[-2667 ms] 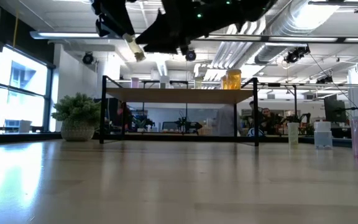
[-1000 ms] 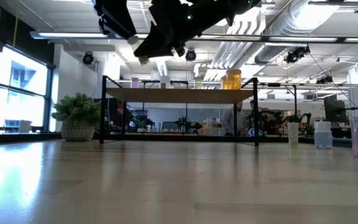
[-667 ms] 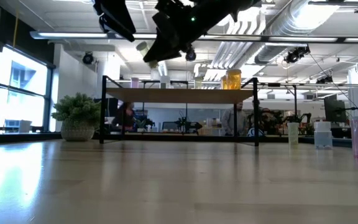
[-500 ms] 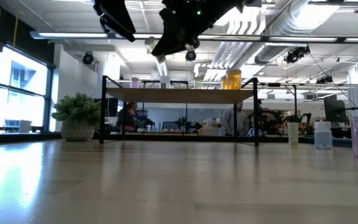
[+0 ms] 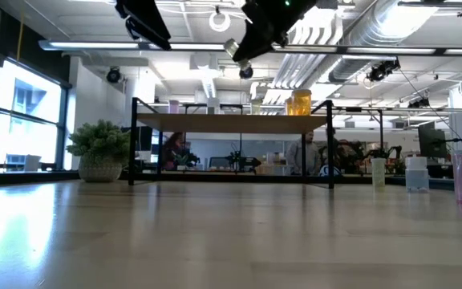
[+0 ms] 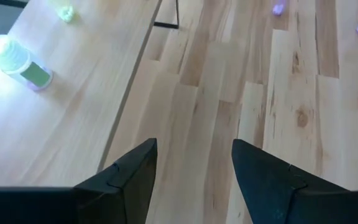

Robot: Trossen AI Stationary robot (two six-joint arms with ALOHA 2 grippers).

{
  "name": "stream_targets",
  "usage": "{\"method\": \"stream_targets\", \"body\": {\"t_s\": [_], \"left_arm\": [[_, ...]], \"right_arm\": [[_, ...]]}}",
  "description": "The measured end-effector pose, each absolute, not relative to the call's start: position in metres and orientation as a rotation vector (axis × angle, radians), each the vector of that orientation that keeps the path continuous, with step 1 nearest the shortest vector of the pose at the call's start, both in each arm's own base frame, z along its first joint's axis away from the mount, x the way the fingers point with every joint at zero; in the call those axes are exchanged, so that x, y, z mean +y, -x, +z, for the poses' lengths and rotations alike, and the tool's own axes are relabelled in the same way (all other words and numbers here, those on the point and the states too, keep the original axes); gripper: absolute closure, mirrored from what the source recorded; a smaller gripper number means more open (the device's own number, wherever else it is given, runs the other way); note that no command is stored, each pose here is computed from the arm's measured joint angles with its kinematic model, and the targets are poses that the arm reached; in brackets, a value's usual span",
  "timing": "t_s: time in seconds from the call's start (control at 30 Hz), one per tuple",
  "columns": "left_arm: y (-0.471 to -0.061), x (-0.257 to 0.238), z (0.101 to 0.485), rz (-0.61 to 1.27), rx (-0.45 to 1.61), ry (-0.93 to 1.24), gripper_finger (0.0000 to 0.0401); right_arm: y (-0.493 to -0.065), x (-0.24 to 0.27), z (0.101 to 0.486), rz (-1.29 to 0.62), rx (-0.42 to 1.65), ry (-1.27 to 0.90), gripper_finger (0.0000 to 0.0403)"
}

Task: Pick and place medicine bottles onto shelf by color
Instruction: Put the bottom yellow pill bottle on the shelf aligned with the other yellow pill bottle

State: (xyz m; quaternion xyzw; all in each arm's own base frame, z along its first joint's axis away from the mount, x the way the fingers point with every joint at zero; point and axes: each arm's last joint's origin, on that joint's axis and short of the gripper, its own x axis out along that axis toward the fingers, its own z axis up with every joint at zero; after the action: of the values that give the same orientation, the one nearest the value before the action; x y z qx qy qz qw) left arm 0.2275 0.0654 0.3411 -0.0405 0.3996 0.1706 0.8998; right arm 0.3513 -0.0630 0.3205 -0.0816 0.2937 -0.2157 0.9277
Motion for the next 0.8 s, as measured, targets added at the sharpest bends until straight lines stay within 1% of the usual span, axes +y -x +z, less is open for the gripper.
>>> {"method": "stream_targets", "body": {"t_s": [0.17, 0.4, 0.57, 0.8], "left_arm": [[-0.220, 0.063, 0.324, 0.366, 0.769, 0.112, 0.0201], [-0.216, 0.062, 0.305, 0.376, 0.633, 0.119, 0.0201], [-0.212, 0.061, 0.291, 0.380, 0.596, 0.122, 0.0201], [-0.203, 0.059, 0.275, 0.381, 0.601, 0.123, 0.0201]], "right_arm": [[-0.334, -0.069, 0.283, -0.470, 0.639, 0.081, 0.0318], [-0.319, -0.061, 0.258, -0.462, 0.507, -0.010, 0.0318], [-0.316, -0.054, 0.240, -0.468, 0.412, -0.047, 0.0318], [-0.309, -0.037, 0.222, -0.585, 0.298, -0.109, 0.0318]]}}
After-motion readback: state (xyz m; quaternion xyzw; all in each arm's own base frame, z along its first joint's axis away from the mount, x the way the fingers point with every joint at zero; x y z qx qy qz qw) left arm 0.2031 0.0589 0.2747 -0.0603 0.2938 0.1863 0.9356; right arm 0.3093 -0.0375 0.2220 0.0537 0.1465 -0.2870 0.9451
